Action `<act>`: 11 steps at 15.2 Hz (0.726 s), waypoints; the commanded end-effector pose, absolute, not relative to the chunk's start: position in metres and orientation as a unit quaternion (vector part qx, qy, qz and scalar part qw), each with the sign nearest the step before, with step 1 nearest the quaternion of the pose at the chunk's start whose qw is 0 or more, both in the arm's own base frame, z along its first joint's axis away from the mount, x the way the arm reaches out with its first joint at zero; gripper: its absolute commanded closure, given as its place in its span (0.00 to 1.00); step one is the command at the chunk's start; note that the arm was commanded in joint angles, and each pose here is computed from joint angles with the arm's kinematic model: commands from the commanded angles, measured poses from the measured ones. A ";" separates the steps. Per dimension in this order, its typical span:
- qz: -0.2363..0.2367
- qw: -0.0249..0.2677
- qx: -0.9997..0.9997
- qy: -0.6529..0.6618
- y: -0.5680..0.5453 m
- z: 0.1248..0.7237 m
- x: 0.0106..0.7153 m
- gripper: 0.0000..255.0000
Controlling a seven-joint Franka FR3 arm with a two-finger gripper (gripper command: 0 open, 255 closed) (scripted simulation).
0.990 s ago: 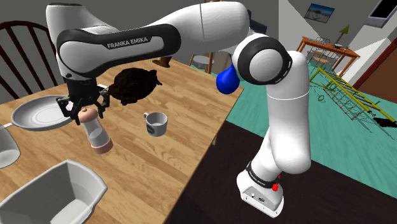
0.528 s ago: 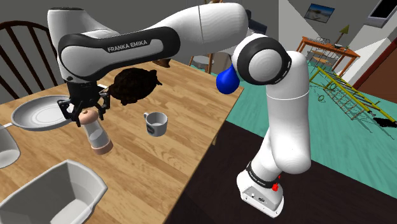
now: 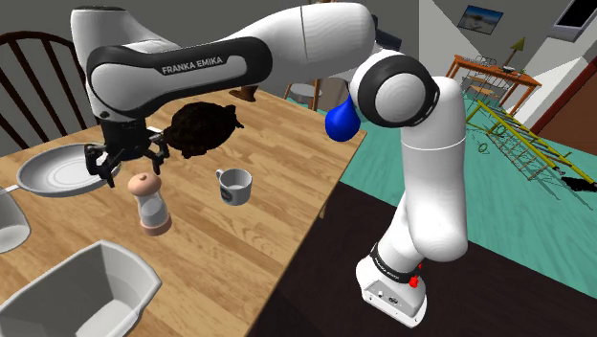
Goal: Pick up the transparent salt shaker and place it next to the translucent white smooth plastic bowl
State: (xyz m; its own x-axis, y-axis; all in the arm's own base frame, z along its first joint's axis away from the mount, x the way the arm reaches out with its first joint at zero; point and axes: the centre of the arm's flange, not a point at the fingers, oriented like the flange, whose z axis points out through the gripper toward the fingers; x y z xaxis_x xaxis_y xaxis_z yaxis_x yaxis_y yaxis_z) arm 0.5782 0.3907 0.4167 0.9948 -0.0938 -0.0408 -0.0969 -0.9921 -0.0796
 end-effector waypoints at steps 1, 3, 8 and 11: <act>0.018 0.041 -0.998 0.048 0.390 0.436 0.579 0.00; 0.018 0.041 -0.998 0.048 0.388 0.460 0.580 0.00; 0.018 0.041 -0.998 0.048 0.388 0.460 0.580 0.00; 0.018 0.041 -0.998 0.048 0.388 0.460 0.580 0.00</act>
State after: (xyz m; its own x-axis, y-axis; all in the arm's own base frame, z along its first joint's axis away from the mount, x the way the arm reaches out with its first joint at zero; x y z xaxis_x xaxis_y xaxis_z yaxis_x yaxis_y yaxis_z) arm 0.5797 0.3880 0.4599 0.9948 -0.0938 -0.0408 -0.0969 -0.9921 -0.0796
